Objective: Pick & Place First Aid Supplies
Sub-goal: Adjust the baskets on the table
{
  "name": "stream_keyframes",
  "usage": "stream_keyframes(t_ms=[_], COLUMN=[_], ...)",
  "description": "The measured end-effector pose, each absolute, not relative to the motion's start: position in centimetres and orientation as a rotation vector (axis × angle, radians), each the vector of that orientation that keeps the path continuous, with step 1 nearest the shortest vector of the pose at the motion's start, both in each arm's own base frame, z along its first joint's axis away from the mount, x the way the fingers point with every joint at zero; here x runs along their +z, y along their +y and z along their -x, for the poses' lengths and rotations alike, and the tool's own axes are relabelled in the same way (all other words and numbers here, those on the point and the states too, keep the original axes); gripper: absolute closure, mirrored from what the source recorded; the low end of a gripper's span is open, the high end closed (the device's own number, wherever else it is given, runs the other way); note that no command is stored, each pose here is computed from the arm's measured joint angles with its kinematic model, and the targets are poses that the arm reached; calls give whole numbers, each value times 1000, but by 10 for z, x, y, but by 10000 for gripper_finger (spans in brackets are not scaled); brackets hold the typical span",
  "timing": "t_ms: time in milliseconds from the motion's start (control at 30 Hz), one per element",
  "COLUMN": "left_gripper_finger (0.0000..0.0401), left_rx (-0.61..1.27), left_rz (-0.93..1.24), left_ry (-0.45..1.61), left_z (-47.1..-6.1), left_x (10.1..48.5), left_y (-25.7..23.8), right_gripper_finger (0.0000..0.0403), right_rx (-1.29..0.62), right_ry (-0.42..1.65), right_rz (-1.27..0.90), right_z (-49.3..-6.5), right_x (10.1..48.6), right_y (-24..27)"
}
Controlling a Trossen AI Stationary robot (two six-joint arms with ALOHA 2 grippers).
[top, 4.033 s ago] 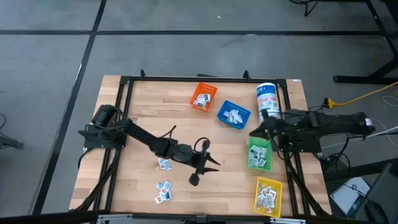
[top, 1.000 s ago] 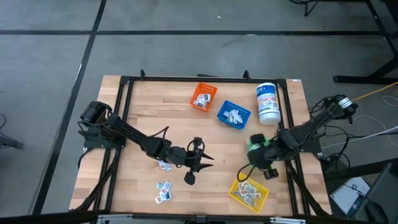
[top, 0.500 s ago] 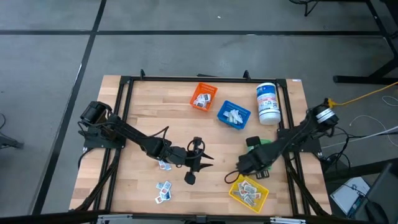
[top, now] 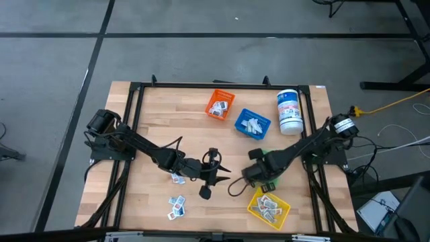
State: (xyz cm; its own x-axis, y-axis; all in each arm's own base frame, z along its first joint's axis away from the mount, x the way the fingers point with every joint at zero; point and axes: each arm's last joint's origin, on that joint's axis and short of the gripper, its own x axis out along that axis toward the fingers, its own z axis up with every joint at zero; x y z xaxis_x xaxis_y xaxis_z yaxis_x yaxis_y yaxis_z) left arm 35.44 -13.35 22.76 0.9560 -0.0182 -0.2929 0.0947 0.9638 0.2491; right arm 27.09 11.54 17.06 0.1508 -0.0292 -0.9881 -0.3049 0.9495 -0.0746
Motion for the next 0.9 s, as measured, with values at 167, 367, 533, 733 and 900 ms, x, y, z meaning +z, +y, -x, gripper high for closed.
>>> stream_keyframes(t_ms=[167,367,533,733,900], left_gripper_finger=[297,297,297,297,297], left_rx=[-58,-58,-59,-57,-59], left_rz=[-264,-265,-267,-266,-274], left_ry=[293,294,299,322,361], left_z=[-354,-354,-354,-354,-352], left_x=[228,227,227,225,221], left_y=[-134,-134,-134,-133,-134], right_gripper_finger=[377,377,377,377,377], right_rx=[244,282,344,328,296], right_ry=[1260,1045,977,1016,1060], right_rz=[303,340,343,341,340], right_z=[-291,-315,-322,-310,-283], right_x=[174,182,209,249,275], right_y=[105,94,88,72,49])
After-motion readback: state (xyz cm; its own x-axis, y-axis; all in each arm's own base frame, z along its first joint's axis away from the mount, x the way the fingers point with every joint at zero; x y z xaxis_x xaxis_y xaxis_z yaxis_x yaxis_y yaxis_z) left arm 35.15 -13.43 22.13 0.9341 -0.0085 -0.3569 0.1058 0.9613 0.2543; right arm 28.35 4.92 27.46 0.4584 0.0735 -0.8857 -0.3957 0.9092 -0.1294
